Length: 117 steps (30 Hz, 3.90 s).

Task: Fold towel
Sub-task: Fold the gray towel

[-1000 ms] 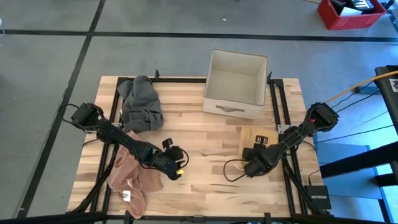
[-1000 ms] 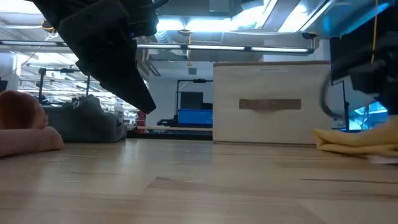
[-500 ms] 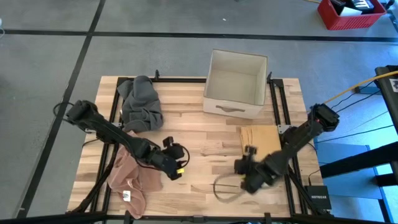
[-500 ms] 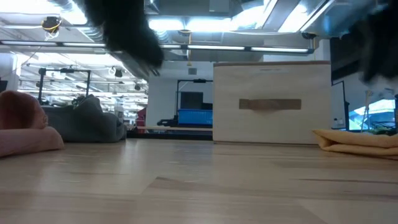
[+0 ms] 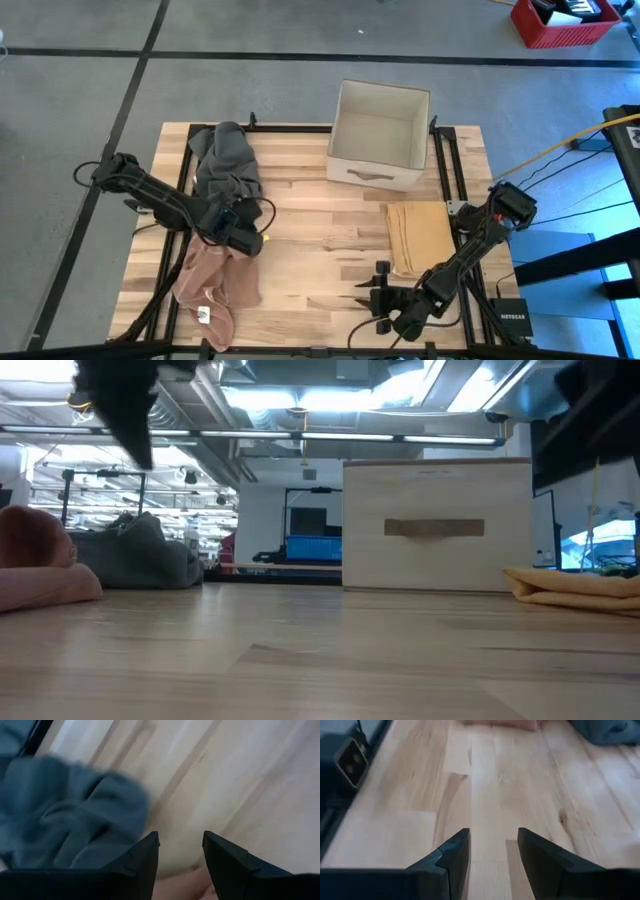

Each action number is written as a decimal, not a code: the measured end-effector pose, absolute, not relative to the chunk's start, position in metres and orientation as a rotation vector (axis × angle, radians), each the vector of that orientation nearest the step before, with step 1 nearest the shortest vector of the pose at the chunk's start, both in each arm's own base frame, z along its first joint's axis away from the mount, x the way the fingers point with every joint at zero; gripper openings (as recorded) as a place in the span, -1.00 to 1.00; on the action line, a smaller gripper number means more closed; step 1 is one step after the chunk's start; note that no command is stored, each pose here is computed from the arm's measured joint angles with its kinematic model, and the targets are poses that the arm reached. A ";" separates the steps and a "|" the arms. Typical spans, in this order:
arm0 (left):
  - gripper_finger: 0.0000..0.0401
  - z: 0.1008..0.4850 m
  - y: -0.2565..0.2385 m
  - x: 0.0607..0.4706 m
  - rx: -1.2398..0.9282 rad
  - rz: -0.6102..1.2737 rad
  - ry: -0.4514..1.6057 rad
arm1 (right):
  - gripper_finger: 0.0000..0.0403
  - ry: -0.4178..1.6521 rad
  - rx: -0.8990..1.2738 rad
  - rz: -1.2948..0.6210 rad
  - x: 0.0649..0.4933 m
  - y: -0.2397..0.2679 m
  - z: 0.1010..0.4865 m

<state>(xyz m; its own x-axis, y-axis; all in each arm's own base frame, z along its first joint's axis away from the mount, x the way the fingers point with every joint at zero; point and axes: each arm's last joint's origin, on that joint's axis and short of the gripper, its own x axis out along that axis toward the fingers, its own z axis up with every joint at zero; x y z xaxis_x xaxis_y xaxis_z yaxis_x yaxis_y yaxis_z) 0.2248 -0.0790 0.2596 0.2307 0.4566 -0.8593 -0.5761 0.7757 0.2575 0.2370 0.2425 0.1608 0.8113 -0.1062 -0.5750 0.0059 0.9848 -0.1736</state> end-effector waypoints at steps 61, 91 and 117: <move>-0.25 0.146 -0.175 0.280 -0.480 -0.014 0.826 | -0.14 0.679 -0.105 -0.043 0.253 0.228 0.162; -0.98 0.191 -0.191 0.274 -0.461 -0.107 1.198 | -0.14 0.718 -0.220 0.034 0.247 0.222 0.207; -0.99 0.274 -0.242 0.216 -0.001 0.185 0.866 | -0.18 0.795 -0.233 0.171 0.372 0.059 0.164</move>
<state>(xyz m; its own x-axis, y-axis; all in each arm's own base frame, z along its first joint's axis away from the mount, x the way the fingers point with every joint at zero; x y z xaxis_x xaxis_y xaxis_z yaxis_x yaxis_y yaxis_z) 0.2162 -0.2417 0.2736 0.6327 0.1612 -0.7574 -0.1618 0.9840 0.0742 0.3719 0.0586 0.1641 0.6887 0.0640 -0.7222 -0.2383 0.9608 -0.1420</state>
